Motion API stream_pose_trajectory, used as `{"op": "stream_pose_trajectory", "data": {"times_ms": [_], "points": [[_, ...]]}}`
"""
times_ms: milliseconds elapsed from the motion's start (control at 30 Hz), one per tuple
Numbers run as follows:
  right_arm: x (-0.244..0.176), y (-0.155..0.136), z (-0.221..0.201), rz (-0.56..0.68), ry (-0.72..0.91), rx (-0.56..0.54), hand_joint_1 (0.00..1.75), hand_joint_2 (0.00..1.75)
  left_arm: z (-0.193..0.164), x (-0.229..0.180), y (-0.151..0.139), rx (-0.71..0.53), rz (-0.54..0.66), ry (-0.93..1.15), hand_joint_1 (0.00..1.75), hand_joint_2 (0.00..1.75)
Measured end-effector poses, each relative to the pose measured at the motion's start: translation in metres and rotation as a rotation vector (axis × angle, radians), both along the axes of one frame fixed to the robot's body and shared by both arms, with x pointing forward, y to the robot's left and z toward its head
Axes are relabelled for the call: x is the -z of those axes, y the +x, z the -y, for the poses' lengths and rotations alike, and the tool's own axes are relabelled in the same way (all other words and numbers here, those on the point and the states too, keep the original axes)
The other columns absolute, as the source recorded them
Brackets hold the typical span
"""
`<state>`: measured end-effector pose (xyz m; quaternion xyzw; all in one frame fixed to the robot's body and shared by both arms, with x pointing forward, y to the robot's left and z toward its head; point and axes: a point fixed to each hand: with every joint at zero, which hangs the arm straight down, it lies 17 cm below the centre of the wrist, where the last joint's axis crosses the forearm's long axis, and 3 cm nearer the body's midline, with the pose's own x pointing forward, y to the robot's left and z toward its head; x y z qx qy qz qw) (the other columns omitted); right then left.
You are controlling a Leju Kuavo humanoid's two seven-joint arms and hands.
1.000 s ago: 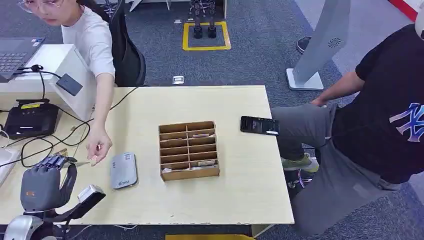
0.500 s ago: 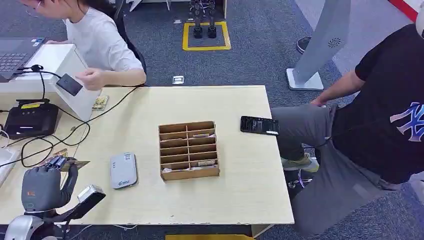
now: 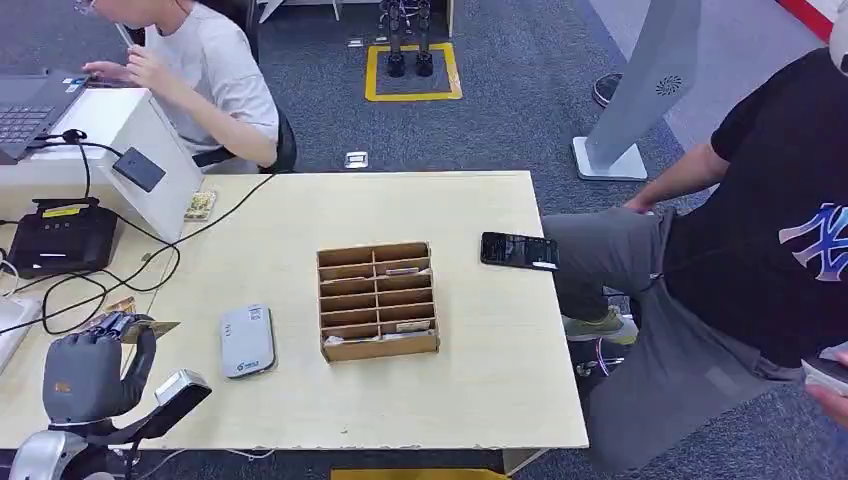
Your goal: Pass the card to the sensor for recognition and then transmit it.
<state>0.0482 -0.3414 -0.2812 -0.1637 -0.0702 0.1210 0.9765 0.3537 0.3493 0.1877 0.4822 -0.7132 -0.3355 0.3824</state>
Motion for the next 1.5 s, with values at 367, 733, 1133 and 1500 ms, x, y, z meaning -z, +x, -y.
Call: {"op": "stream_pose_trajectory", "data": {"times_ms": [367,733,1133,1500], "points": [[0.000,0.000,-0.001,0.003,-0.003,0.003,0.00,1.75,0.017,0.013,0.006,0.170,-0.141,-0.367,1.75,1.75],[0.000,0.002,-0.010,0.005,0.007,0.016,0.00,1.75,0.038,0.039,0.046,0.168,-0.290,-0.649,1.75,1.75],[0.000,0.001,-0.010,0.005,0.007,0.025,0.00,1.75,0.042,0.045,0.049,0.164,-0.299,-0.668,1.75,1.75],[0.000,0.001,-0.010,0.006,0.004,0.027,0.00,1.75,0.043,0.044,0.052,0.165,-0.296,-0.673,1.75,1.75]]}}
